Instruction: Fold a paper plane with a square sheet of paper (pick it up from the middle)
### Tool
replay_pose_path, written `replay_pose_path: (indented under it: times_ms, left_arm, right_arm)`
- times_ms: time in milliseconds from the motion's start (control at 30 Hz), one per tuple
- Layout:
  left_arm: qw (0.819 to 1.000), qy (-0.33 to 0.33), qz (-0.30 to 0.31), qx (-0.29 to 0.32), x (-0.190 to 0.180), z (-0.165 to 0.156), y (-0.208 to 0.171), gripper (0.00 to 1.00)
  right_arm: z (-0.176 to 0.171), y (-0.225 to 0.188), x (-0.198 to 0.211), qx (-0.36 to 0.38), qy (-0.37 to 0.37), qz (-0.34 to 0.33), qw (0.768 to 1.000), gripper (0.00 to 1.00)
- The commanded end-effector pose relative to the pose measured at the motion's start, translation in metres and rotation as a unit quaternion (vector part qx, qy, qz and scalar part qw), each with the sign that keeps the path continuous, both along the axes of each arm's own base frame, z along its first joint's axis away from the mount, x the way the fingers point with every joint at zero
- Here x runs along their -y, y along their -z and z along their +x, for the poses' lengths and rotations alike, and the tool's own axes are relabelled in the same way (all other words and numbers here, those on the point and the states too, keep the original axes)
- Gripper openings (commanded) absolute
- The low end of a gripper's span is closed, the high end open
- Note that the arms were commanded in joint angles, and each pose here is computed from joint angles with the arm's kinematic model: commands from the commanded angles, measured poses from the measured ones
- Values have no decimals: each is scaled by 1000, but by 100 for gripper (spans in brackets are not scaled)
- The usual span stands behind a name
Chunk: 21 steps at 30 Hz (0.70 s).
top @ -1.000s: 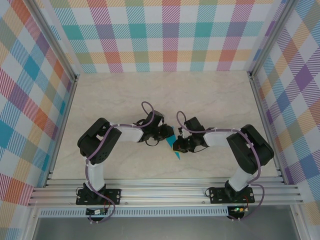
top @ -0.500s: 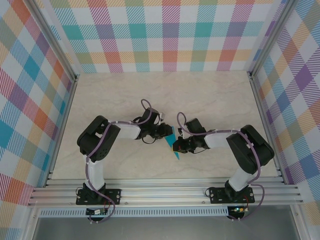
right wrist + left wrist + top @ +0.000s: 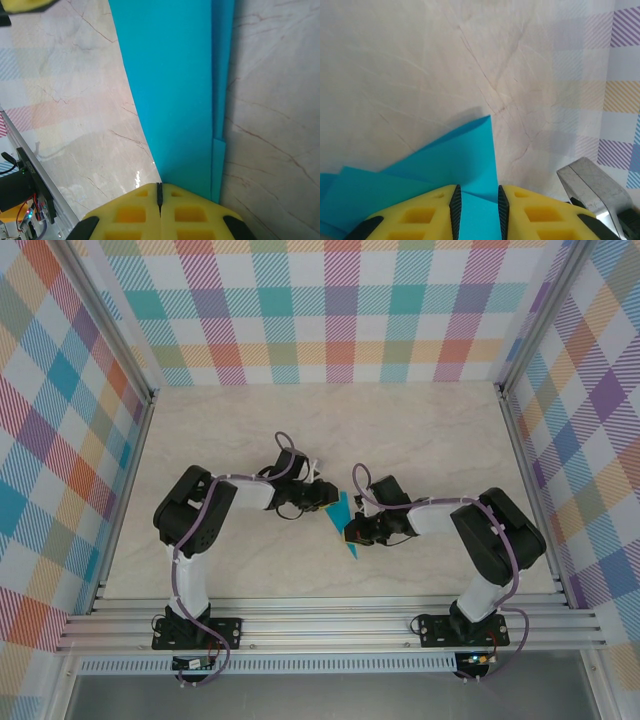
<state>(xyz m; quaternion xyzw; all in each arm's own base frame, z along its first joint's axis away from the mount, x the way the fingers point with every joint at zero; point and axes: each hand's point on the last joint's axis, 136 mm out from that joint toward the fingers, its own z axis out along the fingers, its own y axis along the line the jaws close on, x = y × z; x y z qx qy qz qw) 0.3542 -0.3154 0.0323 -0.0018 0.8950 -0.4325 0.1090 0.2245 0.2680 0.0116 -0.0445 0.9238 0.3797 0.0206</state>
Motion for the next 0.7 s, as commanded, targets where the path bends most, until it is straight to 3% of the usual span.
replay_pose_path:
  times_ms: [0,400,533,667]
  left_arm:
    - [994,-72,80,13,-55,39,34,30]
    - [994,-83,62,33,-65,58,-7,33]
    - [993,-95,33,55,-64,49,-50,36]
    - [994,-78,30,70,-43,20,-78,36]
  right_arm:
    - [-41,39,29,-85,-10,-79,993,1]
    - [-34,33,23,-80,-3,-67,995,2]
    - [-28,30,18,-77,4,-61,995,3]
    - [-23,30,16,-78,14,-61,995,3]
